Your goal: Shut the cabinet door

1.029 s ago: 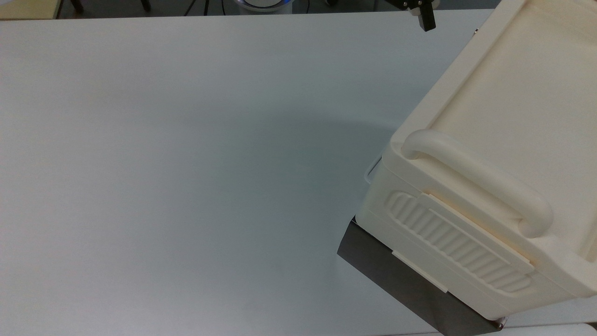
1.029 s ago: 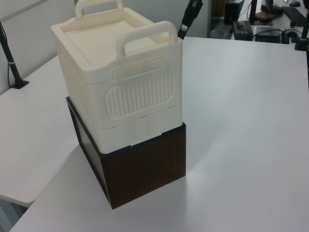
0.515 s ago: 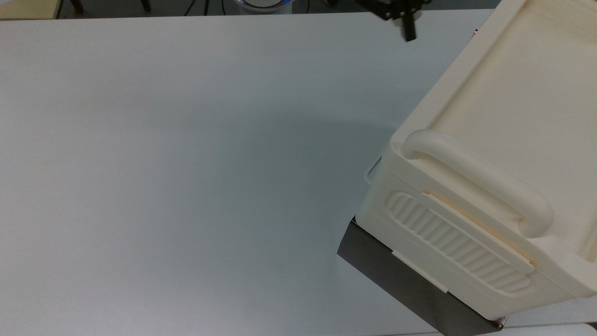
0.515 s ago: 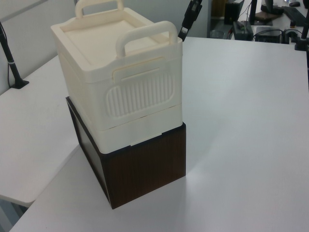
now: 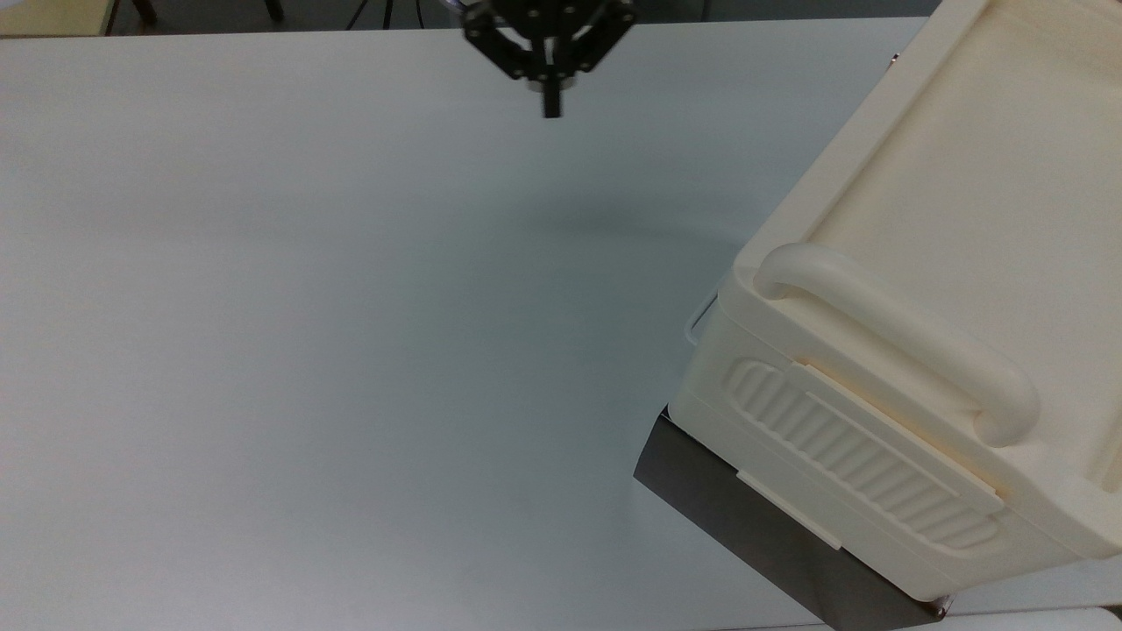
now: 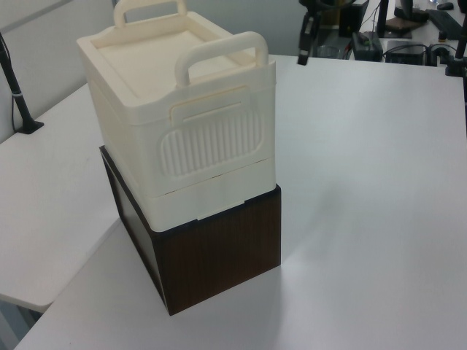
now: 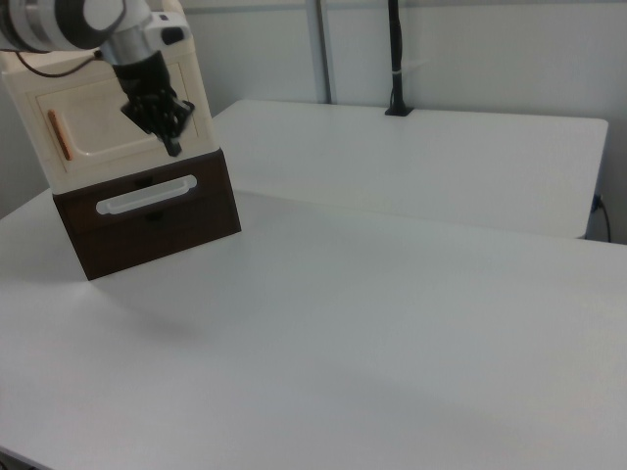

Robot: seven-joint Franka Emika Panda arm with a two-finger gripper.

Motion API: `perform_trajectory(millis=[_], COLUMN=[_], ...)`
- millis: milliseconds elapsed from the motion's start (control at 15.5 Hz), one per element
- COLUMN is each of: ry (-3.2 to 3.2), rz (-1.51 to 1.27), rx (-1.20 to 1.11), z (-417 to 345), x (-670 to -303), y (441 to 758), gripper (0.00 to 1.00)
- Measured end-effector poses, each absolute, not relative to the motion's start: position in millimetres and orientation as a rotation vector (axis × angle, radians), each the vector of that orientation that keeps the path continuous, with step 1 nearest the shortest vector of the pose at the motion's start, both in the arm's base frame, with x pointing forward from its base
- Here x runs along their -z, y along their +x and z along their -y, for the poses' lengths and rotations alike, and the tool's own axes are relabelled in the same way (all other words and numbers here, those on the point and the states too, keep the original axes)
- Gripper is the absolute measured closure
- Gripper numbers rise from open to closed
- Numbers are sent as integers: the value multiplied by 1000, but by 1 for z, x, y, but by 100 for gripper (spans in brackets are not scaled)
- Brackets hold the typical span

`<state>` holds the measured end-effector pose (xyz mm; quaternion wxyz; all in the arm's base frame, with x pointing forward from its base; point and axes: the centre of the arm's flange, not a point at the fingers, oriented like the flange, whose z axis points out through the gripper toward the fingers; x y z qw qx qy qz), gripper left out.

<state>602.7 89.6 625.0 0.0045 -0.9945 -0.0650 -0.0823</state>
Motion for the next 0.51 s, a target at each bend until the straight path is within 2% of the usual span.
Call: perform_trajectory(millis=[322, 450, 515], ry=[-3178, -3228, -3243], rz=[70, 57, 58], rx=[91, 49, 32], z=[-27, -14, -12], x=[-613, -602, -598], y=[596, 592, 590], gripper=[98, 90, 89])
